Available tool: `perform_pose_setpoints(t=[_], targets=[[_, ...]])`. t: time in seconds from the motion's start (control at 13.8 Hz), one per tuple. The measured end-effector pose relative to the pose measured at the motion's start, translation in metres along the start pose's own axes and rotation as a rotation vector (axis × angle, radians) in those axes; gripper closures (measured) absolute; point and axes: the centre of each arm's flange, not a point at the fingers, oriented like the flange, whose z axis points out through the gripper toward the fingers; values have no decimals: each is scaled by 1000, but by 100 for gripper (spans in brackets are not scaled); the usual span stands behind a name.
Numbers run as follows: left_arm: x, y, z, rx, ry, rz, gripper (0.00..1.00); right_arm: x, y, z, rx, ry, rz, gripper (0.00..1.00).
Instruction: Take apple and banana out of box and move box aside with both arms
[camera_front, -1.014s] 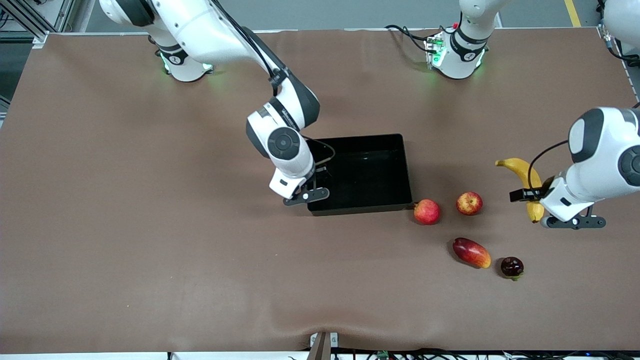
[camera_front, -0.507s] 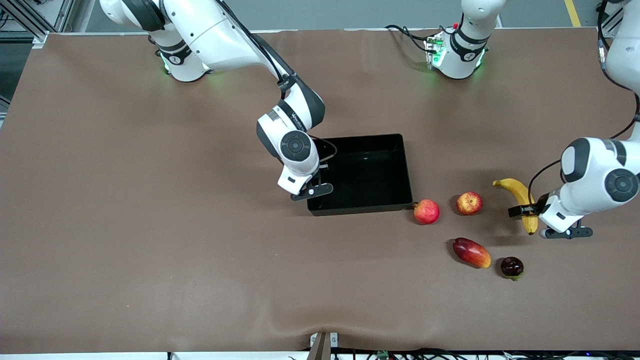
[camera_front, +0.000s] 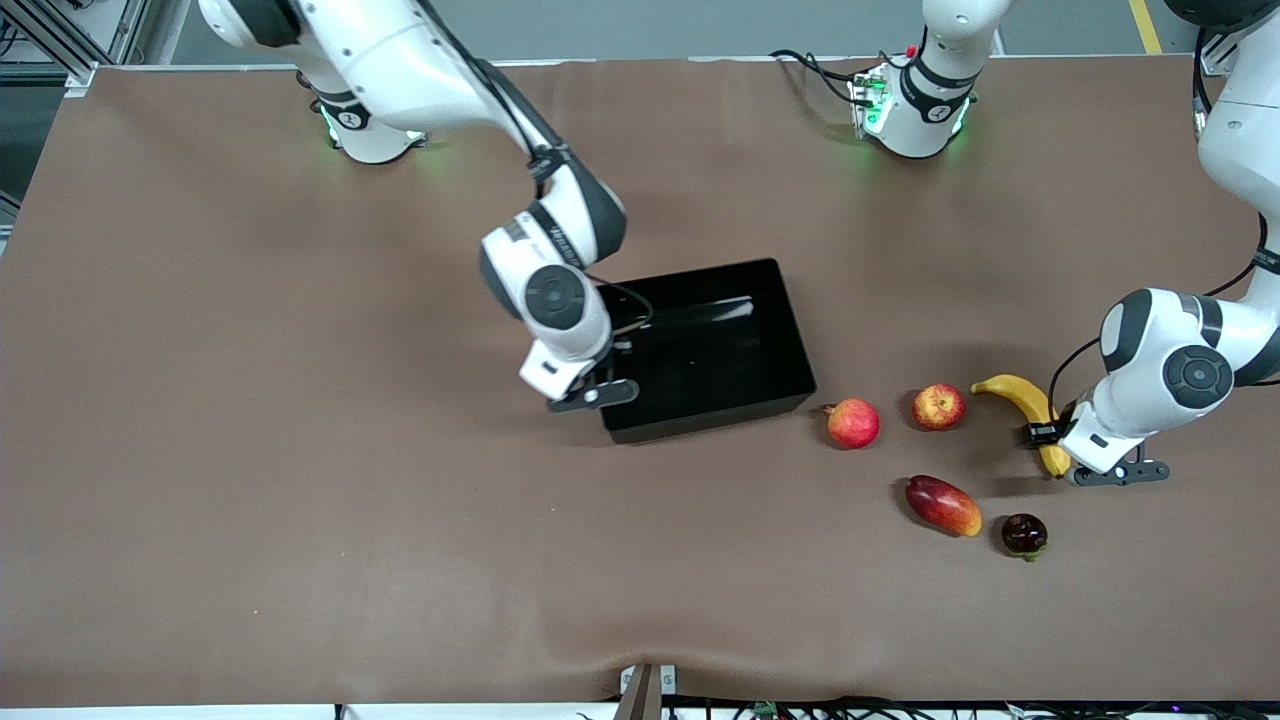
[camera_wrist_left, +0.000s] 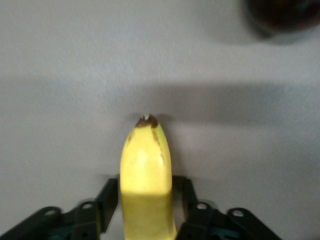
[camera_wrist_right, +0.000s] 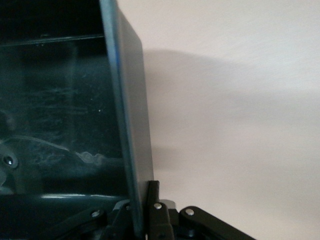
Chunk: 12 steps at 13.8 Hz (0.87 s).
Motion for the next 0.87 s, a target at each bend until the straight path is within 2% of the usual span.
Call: perform_pose_setpoints(t=[0.22, 0.29, 0.51, 0.87], targets=[[21, 19, -58, 14, 63, 28, 4, 34, 97, -51, 24, 28, 21, 97], [29, 28, -88, 31, 62, 31, 0, 47, 144, -61, 30, 39, 14, 97], [45, 41, -187, 48, 27, -11, 0, 67, 286, -71, 45, 48, 39, 97], [40, 49, -303, 43, -12, -54, 0, 43, 492, -74, 59, 46, 110, 97]])
